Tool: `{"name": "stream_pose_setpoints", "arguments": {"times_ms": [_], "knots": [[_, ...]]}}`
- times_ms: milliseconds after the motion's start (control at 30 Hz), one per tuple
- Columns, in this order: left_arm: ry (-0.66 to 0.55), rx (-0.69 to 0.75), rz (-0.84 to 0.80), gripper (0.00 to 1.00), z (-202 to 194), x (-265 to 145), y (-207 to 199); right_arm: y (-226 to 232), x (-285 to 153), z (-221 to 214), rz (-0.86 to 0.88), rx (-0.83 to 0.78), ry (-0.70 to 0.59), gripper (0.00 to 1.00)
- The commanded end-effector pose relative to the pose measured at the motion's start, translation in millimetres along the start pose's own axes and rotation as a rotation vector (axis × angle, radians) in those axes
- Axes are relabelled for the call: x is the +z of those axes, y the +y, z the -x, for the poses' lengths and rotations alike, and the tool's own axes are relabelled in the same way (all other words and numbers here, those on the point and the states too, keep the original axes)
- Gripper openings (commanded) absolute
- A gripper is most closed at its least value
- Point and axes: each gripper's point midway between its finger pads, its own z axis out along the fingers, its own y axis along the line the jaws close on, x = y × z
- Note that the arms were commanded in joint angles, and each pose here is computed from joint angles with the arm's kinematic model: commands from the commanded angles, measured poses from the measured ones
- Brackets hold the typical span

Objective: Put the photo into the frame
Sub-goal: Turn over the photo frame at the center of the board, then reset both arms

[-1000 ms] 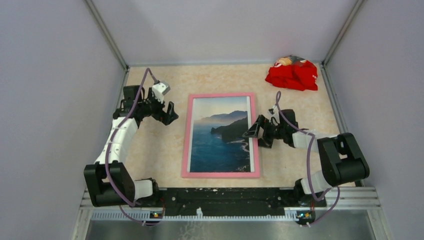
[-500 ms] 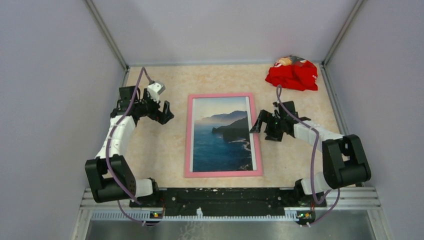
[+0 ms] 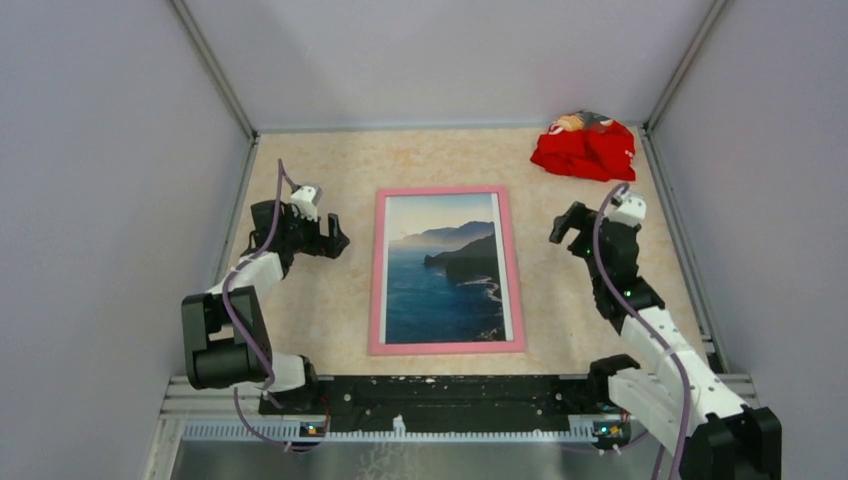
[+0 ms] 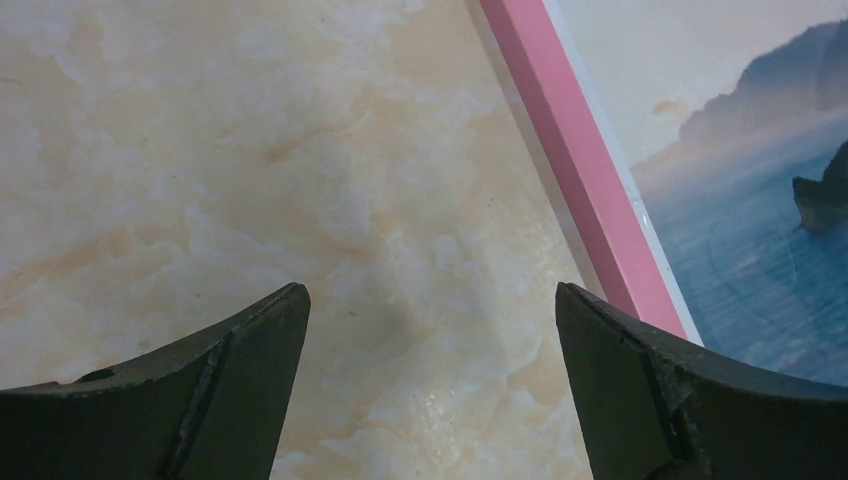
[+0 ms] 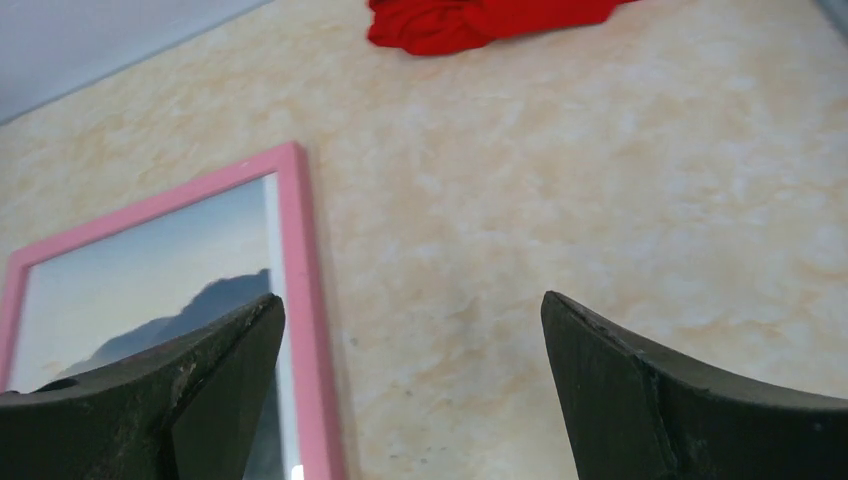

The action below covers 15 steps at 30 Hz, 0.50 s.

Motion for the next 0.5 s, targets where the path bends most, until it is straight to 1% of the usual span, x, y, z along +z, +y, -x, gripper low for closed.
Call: {"name": "stream_pose_setpoints", "arguments": {"times_ms": [0, 67, 200, 267, 300, 400, 467], "knots": [[-0.213, -0.012, 0.083, 0.99, 30, 6, 15, -47, -2, 29, -0.169, -0.020, -0.371, 0.99], [-0.289, 0.044, 0.072, 0.99, 31, 2, 8, -60, -7, 27, -0.211, -0.041, -0.416, 0.99], [-0.474, 0.175, 0.053, 0.99, 37, -12, -8, -83, -7, 20, -0.305, -0.022, -0.428, 0.99], [-0.506, 0.200, 0.023, 0.99, 33, -11, -16, -91, -3, 14, -0.326, -0.041, -0.419, 0.99], [-0.498, 0.210, 0.009, 0.99, 29, -7, -18, -95, -1, 11, -0.338, -0.045, -0.419, 0.99], [-0.495, 0.206, 0.019, 0.99, 17, -2, -16, -105, 5, 4, -0.350, -0.075, -0.426, 0.99], [-0.533, 0.223, 0.029, 0.99, 16, -3, -17, -109, 8, 1, -0.349, -0.083, -0.448, 0.99]]}}
